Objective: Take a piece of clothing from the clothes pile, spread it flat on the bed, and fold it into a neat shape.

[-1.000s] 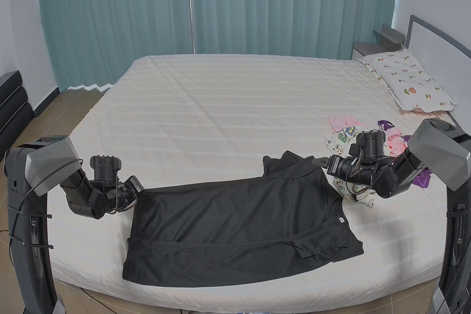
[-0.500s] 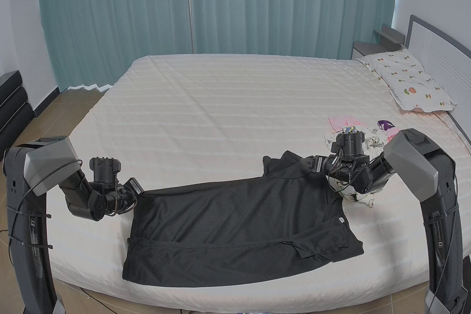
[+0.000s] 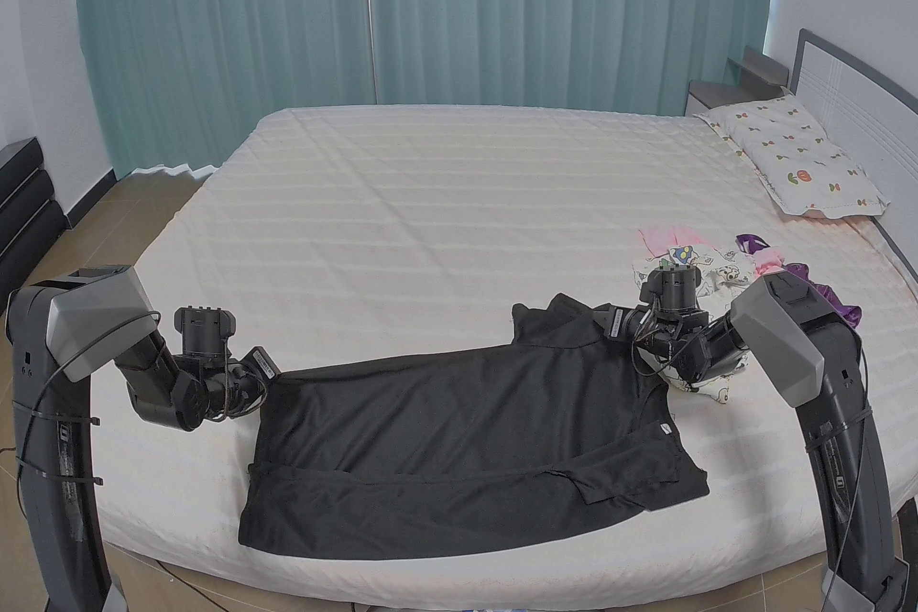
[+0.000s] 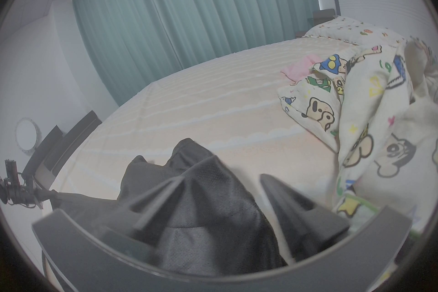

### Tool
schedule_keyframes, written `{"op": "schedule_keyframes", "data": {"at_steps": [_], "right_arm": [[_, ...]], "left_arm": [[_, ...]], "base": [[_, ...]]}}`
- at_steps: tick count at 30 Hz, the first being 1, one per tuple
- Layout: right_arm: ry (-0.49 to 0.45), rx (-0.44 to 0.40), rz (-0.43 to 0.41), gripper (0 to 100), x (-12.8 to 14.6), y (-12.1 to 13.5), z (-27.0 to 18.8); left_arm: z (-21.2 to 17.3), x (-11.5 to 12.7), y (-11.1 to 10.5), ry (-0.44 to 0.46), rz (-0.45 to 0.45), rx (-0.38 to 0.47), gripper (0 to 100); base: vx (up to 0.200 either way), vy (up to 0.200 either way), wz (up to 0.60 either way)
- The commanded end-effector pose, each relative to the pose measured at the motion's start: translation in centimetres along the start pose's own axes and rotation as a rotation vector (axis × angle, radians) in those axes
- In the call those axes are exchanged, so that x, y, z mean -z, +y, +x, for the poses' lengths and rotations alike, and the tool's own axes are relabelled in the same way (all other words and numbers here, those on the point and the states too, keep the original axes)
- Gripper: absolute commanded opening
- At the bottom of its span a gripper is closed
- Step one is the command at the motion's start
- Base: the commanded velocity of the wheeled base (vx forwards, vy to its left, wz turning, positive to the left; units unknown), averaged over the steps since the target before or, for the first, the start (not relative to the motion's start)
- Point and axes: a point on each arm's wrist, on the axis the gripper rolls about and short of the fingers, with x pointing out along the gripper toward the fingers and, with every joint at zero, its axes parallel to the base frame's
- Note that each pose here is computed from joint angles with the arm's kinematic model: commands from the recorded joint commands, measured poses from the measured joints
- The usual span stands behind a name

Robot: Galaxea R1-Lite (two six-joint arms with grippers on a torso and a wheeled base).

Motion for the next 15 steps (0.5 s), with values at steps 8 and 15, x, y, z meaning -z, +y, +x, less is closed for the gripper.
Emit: {"op": "schedule_keyframes", "data": {"at_steps": [8,15], "right_arm": [[-0.034,-0.004,0.067,0,-1.8,0.5,-1.2],[-0.033,0.000,0.093,0,-0.8,0.7,-2.3]], "left_arm": [[-0.3,-0.6,-0.4,-0.030,0.002,0.012,0],[-1.0,-1.7,-1.0,-0.135,0.013,0.061,0]], "base": [[0.000,0.000,0.00],[0.000,0.000,0.00]]}}
